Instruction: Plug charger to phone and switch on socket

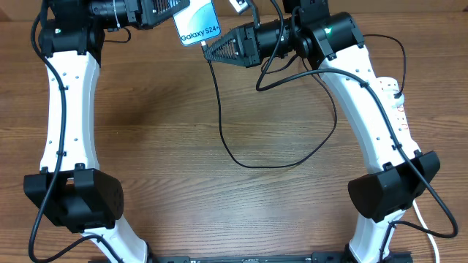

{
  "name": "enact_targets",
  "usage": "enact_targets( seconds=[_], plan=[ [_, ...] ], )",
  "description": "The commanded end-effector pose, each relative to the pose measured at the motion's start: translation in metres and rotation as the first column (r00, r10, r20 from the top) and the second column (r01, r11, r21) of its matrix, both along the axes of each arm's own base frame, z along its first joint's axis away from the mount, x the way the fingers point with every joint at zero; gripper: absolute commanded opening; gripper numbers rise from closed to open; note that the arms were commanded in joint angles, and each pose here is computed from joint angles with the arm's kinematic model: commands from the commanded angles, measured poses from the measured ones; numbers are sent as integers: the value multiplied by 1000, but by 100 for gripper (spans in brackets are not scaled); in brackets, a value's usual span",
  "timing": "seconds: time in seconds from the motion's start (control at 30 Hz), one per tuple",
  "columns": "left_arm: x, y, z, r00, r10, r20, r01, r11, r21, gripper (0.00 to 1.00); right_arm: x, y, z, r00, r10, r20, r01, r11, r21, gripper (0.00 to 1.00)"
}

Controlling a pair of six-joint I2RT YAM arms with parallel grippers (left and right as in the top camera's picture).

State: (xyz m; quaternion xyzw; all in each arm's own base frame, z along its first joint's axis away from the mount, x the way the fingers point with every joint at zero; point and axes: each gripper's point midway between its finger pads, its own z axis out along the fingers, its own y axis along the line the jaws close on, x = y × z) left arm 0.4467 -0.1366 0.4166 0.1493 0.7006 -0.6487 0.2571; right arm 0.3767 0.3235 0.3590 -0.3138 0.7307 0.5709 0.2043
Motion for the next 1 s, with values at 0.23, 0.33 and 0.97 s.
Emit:
enact_targets(
  seconds=[0.23,0.33,0.97],
  plan=[
    [-10,-1,11,997,-41,58,41,999,-4,4,-9,-2,21,999,-7,40,6,1000,18,4],
    [-9,-1,11,998,-39,58,39,999,-3,4,-10,-2,21,1000,-2,31,1,1000,18,4],
    [-3,1,10,998,-2,59,2,1000,6,4,-14,-3,22,999,22,41,-24,999,30,4]
  ],
)
